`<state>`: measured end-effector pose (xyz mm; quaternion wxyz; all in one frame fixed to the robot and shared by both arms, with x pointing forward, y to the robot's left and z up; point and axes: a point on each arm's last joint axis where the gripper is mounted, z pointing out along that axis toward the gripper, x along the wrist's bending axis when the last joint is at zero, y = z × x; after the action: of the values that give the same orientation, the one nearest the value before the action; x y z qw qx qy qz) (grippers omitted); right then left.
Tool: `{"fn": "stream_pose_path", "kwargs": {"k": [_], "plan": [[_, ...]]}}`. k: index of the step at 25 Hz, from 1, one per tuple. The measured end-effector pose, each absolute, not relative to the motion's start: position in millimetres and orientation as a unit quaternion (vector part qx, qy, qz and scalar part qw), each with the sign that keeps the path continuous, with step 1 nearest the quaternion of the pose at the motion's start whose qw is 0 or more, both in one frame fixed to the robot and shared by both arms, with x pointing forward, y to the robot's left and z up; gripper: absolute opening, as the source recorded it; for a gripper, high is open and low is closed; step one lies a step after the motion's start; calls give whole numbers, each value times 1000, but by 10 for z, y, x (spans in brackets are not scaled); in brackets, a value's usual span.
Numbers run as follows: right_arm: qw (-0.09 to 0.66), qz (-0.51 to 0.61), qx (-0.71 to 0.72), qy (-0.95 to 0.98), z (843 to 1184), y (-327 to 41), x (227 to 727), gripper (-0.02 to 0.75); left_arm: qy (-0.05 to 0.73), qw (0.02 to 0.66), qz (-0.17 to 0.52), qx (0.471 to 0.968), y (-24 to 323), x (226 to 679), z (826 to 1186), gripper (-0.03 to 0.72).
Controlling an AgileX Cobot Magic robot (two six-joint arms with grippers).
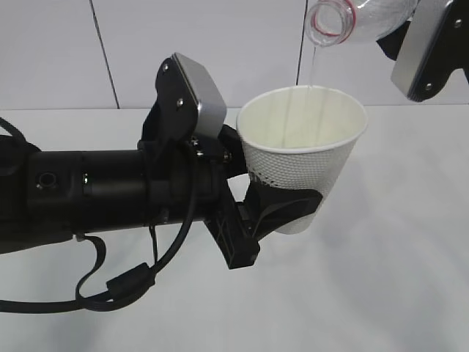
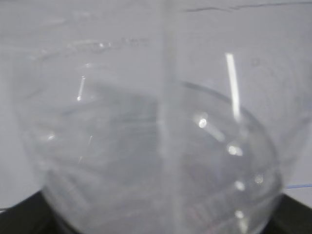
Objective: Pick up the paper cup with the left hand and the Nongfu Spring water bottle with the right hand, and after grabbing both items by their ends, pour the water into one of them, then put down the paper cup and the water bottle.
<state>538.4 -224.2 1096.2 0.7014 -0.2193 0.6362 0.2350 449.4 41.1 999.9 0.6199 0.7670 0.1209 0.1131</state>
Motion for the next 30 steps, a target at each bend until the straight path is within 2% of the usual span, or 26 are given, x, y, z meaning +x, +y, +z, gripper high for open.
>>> {"fn": "stream_pose_path", "kwargs": {"k": [30], "plan": [[704,228,-226,633,10964,-2241,5383,519,120,619,113,768,411,4493,9997,487]]}}
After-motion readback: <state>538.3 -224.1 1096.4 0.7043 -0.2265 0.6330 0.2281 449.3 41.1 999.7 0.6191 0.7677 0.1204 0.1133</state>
